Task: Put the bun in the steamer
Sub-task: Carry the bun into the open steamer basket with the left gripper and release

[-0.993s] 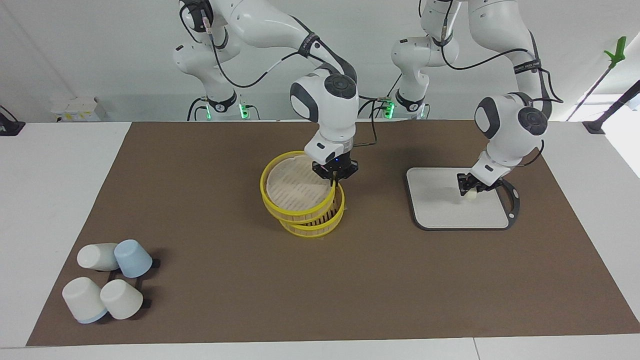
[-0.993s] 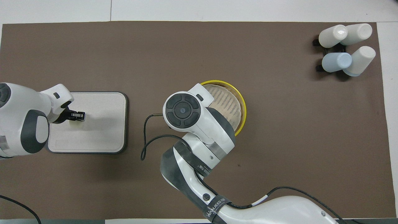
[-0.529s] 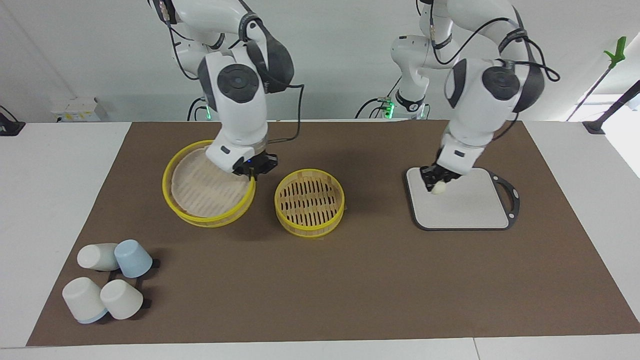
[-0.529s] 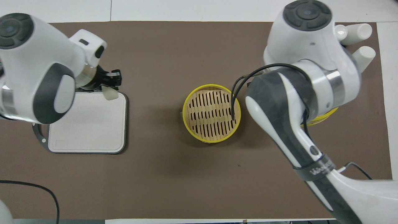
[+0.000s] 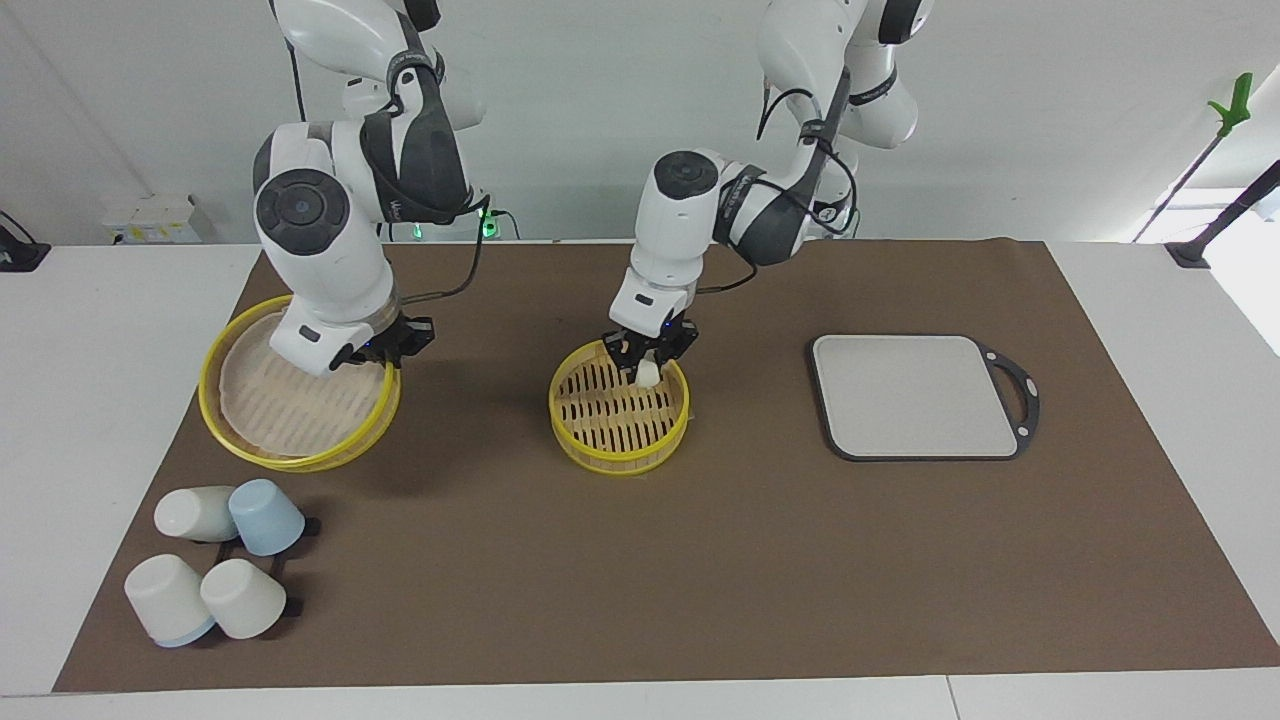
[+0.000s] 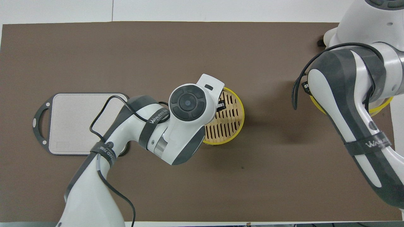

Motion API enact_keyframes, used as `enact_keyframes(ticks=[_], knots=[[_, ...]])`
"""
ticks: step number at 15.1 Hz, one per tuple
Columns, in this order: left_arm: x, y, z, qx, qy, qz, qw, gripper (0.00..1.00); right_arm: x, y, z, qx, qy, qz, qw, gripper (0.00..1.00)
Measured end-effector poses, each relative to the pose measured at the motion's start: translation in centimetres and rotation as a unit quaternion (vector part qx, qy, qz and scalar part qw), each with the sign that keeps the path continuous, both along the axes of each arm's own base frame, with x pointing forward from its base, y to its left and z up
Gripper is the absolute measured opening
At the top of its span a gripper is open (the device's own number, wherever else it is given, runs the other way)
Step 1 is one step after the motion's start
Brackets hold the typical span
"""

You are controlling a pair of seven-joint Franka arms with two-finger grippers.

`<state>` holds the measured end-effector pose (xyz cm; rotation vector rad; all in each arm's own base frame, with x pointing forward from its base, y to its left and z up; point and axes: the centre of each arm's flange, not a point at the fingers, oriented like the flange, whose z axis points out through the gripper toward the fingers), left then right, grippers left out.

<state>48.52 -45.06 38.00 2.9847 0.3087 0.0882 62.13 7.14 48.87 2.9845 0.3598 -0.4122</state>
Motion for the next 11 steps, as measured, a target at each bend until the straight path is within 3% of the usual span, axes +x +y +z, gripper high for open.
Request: enact_keyframes(ticks=[2,5,6,11], knots=[[0.0,-0.8,-3.2,0.0,-0.003,0.0,1.0,0.36,-0.1,-0.3,-0.3,0.001,0.002,0.002,1.0,0.09],[0.7,-0.5,-4.7,0.001,-0.006,0.006,1.0,0.37,-0.3,0.2,-0.7,0.002,0.002,0.006,1.0,0.09],[0.7,-0.5,-4.6,0.001,-0.007,0.006,1.0,0.44,-0.4,0.2,-0.8,0.002,0.002,0.007,1.0,0.09],[0.9,0.0,-3.2,0.003,-0.003,0.018,1.0,0.97,-0.6,0.3,-0.6,0.002,0.001,0.008,1.0,0.09]])
